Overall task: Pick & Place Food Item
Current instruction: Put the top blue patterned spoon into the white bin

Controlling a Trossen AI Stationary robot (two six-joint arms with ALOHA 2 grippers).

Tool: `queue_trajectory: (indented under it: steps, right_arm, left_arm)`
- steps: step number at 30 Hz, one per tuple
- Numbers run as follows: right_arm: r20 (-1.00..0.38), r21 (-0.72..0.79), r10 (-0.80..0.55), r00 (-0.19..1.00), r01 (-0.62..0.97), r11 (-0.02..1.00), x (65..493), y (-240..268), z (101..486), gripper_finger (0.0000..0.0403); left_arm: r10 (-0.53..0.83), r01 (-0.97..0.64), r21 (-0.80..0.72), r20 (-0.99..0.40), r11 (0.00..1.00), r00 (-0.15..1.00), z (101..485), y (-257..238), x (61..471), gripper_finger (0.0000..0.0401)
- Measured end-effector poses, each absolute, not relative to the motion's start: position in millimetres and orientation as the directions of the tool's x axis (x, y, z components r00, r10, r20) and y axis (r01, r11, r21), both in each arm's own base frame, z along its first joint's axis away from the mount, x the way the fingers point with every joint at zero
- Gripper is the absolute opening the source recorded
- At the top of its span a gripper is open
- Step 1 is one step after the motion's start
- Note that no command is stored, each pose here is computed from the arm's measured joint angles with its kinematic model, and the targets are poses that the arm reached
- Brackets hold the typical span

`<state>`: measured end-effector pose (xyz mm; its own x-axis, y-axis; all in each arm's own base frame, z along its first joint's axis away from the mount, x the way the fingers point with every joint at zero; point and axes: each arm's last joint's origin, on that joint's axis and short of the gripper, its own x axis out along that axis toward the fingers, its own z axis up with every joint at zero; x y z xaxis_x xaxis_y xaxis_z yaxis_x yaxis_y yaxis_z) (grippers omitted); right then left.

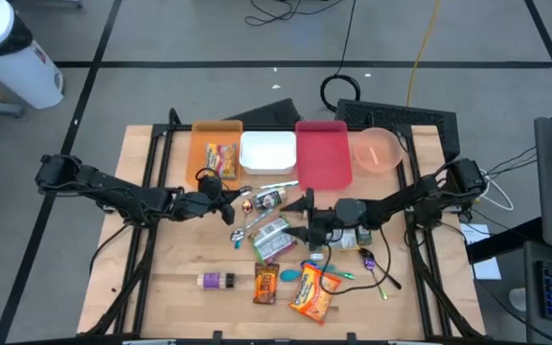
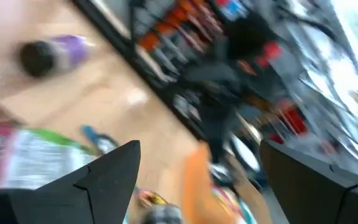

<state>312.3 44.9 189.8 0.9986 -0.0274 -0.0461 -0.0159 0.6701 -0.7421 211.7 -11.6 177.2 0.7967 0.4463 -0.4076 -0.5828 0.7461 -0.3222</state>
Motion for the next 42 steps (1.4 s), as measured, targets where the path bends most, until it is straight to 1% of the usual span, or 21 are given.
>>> queue_trajectory:
  steps: [3,4,6,10,12,20,22,27,32,39,42]
  right_arm:
    - [0.005,-0.706,-0.181,0.983,0.131,0.695,313,33,195,0.032]
    - [0.015,-0.691,-0.214,0.977,0.165,0.703,313,30,197,0.032]
    - [0.021,-0.659,-0.235,0.972,0.19,0.728,313,22,198,0.032]
    - [0.002,-0.582,-0.159,0.987,0.13,0.803,309,8,193,0.032]
    - [0.015,-0.537,-0.133,0.991,0.12,0.835,307,1,191,0.032]
    - [0.134,-0.429,-0.166,0.977,0.208,0.879,290,-19,188,0.032]
    - [0.17,-0.387,-0.12,0.978,0.178,0.905,285,-22,188,0.032]
    - [0.242,-0.251,0.033,0.97,0.03,0.968,277,-31,191,0.032]
    - [0.255,-0.174,0.097,0.962,-0.053,0.983,276,-34,193,0.032]
    - [0.288,-0.128,0.106,0.952,-0.072,0.989,276,-32,197,0.0319]
    - [0.302,-0.096,0.106,0.947,-0.081,0.992,276,-32,198,0.0308]
  left_arm:
    - [0.446,-0.58,-0.318,-0.405,0.75,0.798,177,-12,212,0.0005]
    - [0.446,-0.58,-0.318,-0.405,0.75,0.798,177,-12,212,0.0006]
    - [0.446,-0.579,-0.316,-0.404,0.752,0.799,178,-12,212,0.0006]
    - [0.44,-0.567,-0.292,-0.402,0.77,0.803,178,-13,212,0.0005]
    - [0.435,-0.558,-0.28,-0.397,0.781,0.808,179,-14,211,0.0007]
    - [0.403,-0.477,-0.246,-0.297,0.844,0.865,191,-23,214,0.0005]
    - [0.402,-0.467,-0.231,-0.279,0.853,0.872,193,-24,215,0.0004]
    - [0.439,-0.487,-0.212,-0.238,0.847,0.866,197,-24,215,0.0005]
    - [0.439,-0.472,-0.202,-0.187,0.858,0.879,202,-25,217,0.0007]
    - [0.473,-0.501,-0.185,-0.176,0.845,0.863,203,-24,217,0.0008]
    - [0.477,-0.505,-0.184,-0.176,0.843,0.861,203,-24,216,0.0004]
